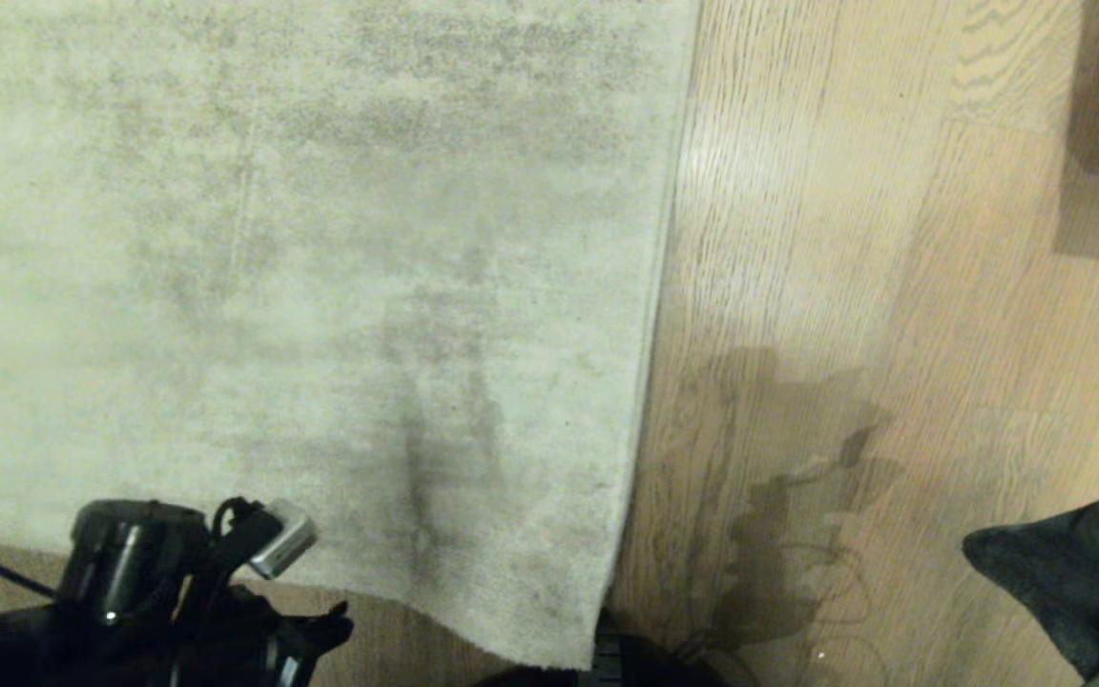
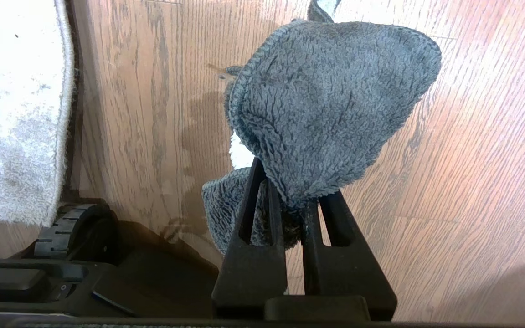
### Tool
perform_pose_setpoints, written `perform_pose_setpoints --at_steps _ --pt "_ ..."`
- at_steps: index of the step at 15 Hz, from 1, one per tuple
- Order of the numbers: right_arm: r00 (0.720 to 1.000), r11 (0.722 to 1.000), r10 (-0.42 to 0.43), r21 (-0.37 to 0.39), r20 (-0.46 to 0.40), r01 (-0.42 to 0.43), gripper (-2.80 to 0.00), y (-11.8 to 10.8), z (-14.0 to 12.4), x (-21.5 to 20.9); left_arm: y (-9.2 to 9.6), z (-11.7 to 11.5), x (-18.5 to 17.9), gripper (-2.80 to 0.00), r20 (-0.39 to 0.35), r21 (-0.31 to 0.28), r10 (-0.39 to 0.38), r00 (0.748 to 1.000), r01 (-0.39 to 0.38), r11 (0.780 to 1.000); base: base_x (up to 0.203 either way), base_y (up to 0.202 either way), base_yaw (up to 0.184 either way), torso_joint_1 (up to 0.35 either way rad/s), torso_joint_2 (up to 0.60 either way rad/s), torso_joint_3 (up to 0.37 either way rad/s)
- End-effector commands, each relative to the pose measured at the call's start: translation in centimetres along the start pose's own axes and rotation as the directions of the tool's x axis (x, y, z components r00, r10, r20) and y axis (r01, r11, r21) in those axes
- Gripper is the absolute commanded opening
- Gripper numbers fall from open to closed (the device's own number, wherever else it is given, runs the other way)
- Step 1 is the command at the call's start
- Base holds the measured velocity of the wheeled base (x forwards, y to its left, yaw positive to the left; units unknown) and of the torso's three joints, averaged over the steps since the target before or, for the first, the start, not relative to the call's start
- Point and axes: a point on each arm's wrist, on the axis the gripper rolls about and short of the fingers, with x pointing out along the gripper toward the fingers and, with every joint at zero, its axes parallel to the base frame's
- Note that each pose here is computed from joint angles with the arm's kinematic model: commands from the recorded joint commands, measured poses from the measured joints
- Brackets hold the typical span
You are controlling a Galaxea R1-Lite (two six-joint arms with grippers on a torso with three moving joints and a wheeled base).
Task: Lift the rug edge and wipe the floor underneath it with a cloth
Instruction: Lay down the carpet
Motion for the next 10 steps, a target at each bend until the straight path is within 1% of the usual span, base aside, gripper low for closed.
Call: perform_pose_setpoints --at_steps 1,3,4,7,10 --pt "1.0 1.0 0.001 0.0 0.0 -0.001 -2.8 0.0 0.0 0.0 0.2 1.1 5.4 -2.8 -0.108 0.018 -0.051 0.993 0.054 0.998 0.0 0.0 0.0 0.0 0.0 0.0" --pt "1.0 1.0 0.001 0.0 -0.001 -0.001 -2.8 0.0 0.0 0.0 -0.6 2.7 8.9 -2.8 -0.1 0.068 -0.087 0.991 0.094 0.993 0.0 0.0 0.0 0.0 0.0 0.0" --pt "1.0 1.0 0.001 0.0 0.0 -0.001 -2.8 0.0 0.0 0.0 -1.2 3.6 10.6 -2.8 -0.084 0.099 -0.107 0.991 0.115 0.988 0.0 0.0 0.0 0.0 0.0 0.0" --pt "1.0 1.0 0.001 0.0 -0.001 -0.001 -2.8 0.0 0.0 0.0 -3.4 4.6 14.6 -2.8 -0.071 0.168 -0.166 0.984 0.176 0.97 0.0 0.0 0.0 0.0 0.0 0.0" --pt "1.0 1.0 0.001 0.0 -0.001 -0.001 -2.8 0.0 0.0 0.0 -6.2 5.3 17.8 -2.8 -0.064 0.232 -0.228 0.972 0.236 0.944 0.0 0.0 0.0 0.0 0.0 0.0"
